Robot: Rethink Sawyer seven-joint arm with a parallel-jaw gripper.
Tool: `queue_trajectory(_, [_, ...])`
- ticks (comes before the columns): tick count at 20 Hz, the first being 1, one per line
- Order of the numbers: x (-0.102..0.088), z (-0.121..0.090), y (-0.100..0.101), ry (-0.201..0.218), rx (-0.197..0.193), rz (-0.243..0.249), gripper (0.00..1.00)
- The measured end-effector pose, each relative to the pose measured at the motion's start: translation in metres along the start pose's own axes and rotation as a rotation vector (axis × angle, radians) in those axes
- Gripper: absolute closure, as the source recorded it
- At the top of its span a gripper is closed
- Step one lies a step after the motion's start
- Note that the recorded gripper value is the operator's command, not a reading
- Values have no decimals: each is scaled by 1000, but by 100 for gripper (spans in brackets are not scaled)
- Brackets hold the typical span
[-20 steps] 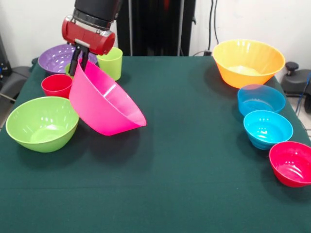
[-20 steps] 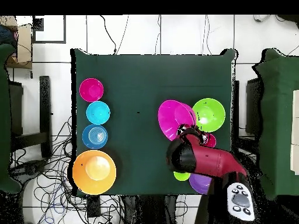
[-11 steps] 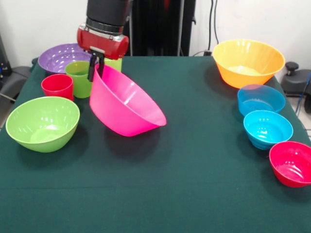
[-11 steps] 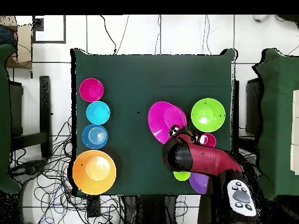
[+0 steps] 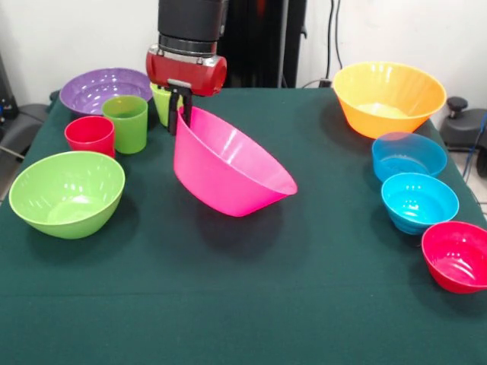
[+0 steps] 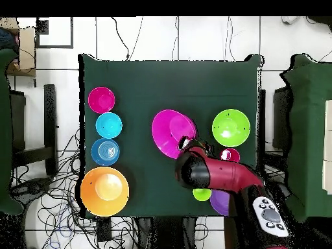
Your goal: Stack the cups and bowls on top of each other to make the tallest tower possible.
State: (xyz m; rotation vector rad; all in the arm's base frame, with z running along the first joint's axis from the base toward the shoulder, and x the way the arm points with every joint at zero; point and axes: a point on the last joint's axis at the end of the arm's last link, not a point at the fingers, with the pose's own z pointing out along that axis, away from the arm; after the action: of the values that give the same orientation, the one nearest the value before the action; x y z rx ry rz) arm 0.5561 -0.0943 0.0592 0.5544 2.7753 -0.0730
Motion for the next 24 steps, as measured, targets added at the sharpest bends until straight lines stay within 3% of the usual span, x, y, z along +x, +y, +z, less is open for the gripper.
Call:
queue_trajectory(1, [0, 2, -1, 13, -25, 19, 100])
queue_trajectory(8, [4, 4, -5, 75, -86, 69, 100])
queue_trajectory(13, [15, 9, -4, 168, -149, 106, 100])
queue_trajectory(18, [26, 14, 2, 229, -197, 123, 100])
queue_trajectory(22, [41, 19, 11, 300, -264, 144, 100])
queue_trajectory(24, [45, 21, 14, 316, -285, 151, 100])
